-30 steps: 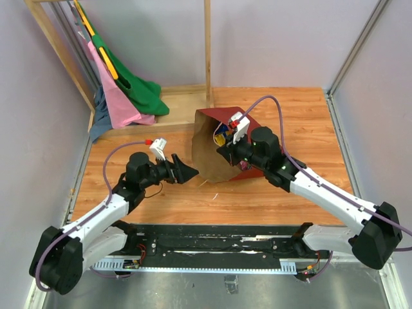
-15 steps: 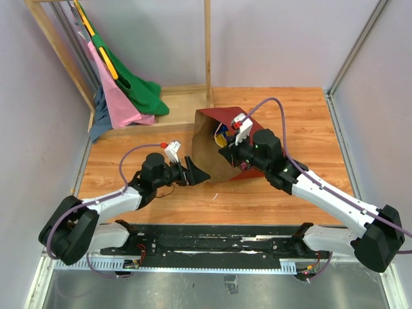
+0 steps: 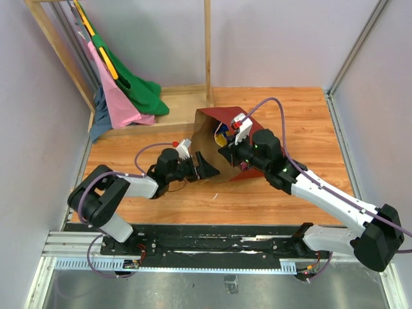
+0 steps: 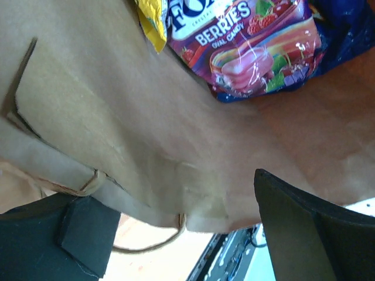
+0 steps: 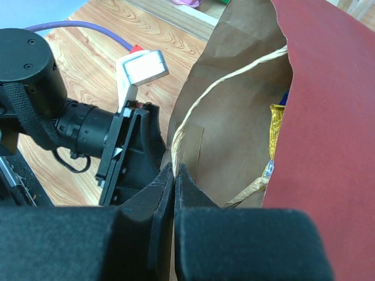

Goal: Take the snacks out of the paper bag
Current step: Adjust the paper bag at the center of the board.

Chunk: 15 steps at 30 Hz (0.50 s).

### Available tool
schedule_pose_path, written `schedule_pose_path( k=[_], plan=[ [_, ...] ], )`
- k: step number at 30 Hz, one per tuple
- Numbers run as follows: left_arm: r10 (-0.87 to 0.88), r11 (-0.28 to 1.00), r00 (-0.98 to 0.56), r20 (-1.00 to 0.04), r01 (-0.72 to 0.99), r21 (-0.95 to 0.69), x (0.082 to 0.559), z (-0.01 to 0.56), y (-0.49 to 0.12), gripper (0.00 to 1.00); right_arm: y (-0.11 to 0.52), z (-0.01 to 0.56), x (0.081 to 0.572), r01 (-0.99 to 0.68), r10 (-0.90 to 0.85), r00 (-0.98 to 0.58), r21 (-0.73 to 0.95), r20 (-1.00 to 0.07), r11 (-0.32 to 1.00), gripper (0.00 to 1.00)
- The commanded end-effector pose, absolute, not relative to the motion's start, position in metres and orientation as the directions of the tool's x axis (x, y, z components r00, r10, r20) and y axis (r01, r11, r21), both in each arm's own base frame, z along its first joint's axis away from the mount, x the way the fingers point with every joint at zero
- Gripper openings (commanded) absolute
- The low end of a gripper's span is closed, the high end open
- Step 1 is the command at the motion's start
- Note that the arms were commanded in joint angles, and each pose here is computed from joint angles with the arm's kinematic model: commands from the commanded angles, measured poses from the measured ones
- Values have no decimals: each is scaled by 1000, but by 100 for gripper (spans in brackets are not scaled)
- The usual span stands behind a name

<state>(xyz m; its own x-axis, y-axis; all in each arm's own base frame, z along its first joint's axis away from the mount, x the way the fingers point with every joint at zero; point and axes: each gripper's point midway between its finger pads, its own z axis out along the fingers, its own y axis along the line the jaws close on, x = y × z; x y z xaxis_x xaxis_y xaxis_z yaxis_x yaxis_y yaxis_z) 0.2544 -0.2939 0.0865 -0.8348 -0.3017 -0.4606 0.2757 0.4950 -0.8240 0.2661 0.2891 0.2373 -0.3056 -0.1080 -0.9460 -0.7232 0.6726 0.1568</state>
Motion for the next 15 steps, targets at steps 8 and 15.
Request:
schedule_pose_path(
  k=[8, 15],
  plan=[
    [-361, 306, -845, -394, 291, -906, 279, 110, -332, 89, 278, 220, 266, -690, -135, -294, 112, -946, 715, 1],
    [-329, 332, -852, -408, 300, -894, 287, 99, -351, 75, 248, 211, 284, -633, -162, -309, 75, -937, 770, 1]
  ],
)
